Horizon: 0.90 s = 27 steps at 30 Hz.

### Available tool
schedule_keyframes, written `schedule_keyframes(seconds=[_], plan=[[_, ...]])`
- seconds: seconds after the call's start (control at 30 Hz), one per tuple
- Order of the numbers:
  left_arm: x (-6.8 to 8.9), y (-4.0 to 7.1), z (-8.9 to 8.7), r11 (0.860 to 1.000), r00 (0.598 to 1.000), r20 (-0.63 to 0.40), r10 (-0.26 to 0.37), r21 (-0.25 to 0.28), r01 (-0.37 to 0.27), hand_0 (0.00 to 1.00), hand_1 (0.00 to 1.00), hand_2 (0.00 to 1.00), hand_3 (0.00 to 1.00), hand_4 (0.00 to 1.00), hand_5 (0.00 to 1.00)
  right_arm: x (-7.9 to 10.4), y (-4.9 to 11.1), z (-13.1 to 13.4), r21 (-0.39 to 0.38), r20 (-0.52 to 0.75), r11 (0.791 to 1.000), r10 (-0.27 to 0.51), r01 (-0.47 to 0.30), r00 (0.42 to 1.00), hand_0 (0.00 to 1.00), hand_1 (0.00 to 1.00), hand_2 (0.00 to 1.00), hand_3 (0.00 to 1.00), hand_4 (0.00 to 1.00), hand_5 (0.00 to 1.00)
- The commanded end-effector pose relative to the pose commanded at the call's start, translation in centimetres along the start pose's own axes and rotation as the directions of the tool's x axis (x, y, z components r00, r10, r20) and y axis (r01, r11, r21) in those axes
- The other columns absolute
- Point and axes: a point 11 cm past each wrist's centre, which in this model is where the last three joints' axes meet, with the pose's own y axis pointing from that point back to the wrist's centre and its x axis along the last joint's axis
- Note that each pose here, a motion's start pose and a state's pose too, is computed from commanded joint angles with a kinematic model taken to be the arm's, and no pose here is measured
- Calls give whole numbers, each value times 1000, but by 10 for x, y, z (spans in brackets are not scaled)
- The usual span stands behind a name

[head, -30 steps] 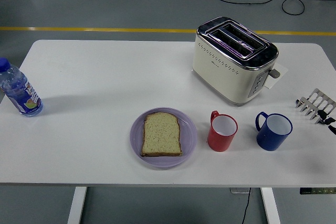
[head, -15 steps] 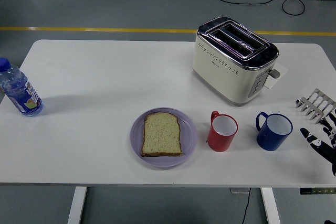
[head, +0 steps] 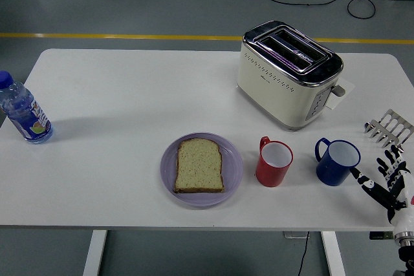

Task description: Pick up the cup,pour liquid into bread,place the cup on the desk

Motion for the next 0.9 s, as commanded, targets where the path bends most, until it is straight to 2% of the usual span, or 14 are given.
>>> schedule_keyframes(seconds=[0.33,0.9], plan=[[-3,0,-3,1000,1000,3,-6,5,6,653,617,609,526,306,741,-6,5,4,13,-93,1000,-20,21,995,956,905,979,998,986,166],[-9,0,-13,1000,1000,14,-17,21,16,651,617,607,525,306,734,-22,-6,9,-10,-67,999,-35,34,997,958,901,981,998,992,148]])
